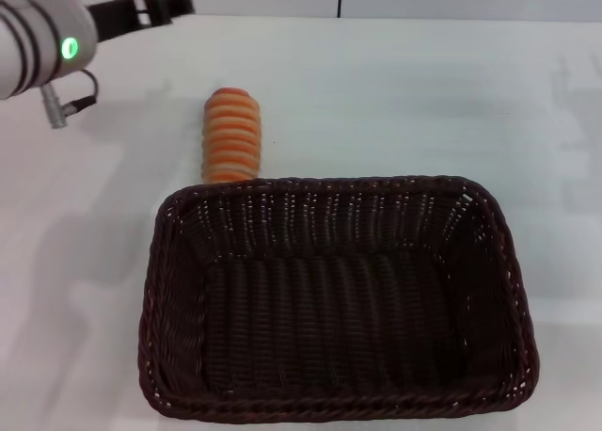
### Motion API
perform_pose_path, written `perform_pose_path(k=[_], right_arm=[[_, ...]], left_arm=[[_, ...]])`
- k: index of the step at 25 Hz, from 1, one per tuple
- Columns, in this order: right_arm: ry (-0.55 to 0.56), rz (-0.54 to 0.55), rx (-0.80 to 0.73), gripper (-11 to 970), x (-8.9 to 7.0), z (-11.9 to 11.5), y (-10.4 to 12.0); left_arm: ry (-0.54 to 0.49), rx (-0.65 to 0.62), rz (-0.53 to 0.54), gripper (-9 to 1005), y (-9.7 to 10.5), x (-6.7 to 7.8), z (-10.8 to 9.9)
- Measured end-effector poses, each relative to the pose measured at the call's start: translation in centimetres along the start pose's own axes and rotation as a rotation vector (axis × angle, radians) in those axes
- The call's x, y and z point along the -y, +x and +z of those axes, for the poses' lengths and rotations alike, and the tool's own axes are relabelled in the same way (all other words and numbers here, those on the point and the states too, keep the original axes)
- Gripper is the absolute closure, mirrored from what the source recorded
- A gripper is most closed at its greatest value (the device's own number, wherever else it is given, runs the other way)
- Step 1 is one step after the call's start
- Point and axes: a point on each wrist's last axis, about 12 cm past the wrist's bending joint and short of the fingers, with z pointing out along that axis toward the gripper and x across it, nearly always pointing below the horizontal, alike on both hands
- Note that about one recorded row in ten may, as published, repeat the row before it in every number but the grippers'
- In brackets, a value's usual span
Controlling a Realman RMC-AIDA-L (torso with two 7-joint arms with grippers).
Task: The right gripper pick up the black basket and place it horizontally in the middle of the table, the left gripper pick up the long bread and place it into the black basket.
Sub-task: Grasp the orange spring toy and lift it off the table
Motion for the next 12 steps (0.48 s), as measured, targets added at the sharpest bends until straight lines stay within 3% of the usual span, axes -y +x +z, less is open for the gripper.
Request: perform_pose_path(k=[4,6,12], right_arm=[[0.022,-0.012,-0.004,529,0.8,0.0,0.2],[0.024,-0.015,-0.003,530,1.1,0.1,0.1],[0.026,-0.009,0.003,530,2.1,0.6,-0.1]], left_arm=[[-0.009,-0.124,0.062,247,-0.5,1.9,0.7],[-0.017,-0.153,0.074,248,-0.5,2.1,1.0],[-0.078,-0.333,0.103,251,0.0,3.6,4.4]])
